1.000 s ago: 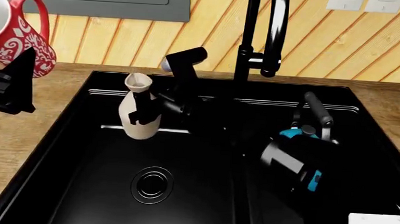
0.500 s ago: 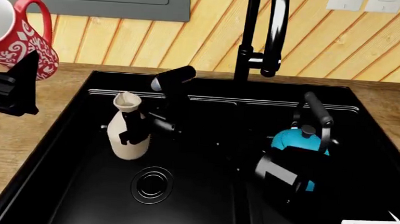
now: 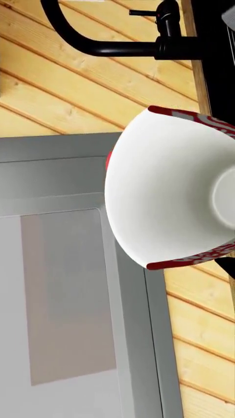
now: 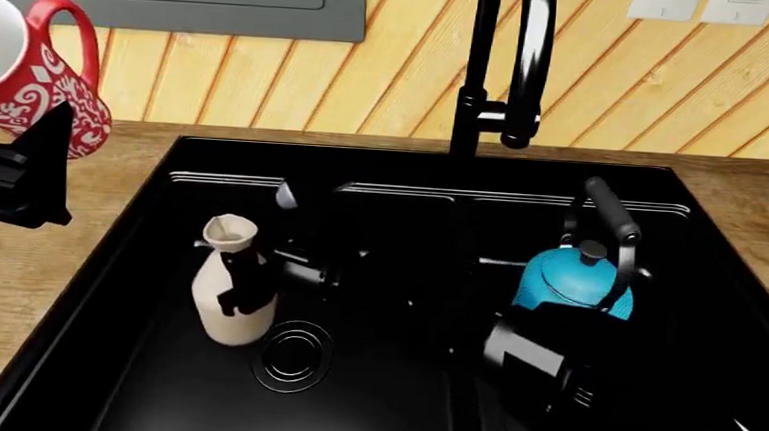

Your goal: Pick the jug and cup and place them in the sink. Then turn on the water.

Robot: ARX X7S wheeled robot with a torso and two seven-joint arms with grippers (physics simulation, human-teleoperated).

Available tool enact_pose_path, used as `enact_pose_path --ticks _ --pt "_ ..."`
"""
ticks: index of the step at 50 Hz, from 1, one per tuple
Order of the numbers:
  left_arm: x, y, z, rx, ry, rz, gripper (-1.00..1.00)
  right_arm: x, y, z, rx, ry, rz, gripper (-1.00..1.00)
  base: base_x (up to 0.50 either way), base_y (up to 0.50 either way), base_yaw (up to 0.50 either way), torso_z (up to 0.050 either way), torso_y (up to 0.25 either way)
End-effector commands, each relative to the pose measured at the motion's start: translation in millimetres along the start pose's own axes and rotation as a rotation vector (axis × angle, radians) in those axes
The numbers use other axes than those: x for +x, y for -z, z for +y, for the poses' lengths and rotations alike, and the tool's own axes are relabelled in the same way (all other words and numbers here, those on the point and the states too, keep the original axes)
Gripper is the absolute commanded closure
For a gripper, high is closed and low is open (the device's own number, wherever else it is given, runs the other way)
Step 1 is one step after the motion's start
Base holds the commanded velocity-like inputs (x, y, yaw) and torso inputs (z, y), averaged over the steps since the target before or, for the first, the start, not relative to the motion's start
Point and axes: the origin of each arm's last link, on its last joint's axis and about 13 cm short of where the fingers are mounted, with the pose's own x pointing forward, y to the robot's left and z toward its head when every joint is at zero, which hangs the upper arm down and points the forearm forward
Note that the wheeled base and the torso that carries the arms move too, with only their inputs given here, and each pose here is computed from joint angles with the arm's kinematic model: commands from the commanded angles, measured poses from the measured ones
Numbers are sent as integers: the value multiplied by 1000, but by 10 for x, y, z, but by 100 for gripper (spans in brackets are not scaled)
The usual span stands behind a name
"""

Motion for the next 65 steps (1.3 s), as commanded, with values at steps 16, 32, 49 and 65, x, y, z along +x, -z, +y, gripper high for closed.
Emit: enact_pose_path --ticks 16,32,49,65 --pt "21 -14 -14 -7 -2 -7 100 36 3 269 -31 -215 8 100 0 0 0 1 1" --pt "17 -18 -9 -8 -4 -2 100 46 152 292 -10 -223 37 100 0 0 0 1 1" --pt "-2 -4 0 -9 -6 2 100 46 250 300 -1 -224 70 100 0 0 0 1 1" --pt "2 -2 0 -9 -8 1 100 42 287 319 -16 -243 99 -100 0 0 0 0 0"
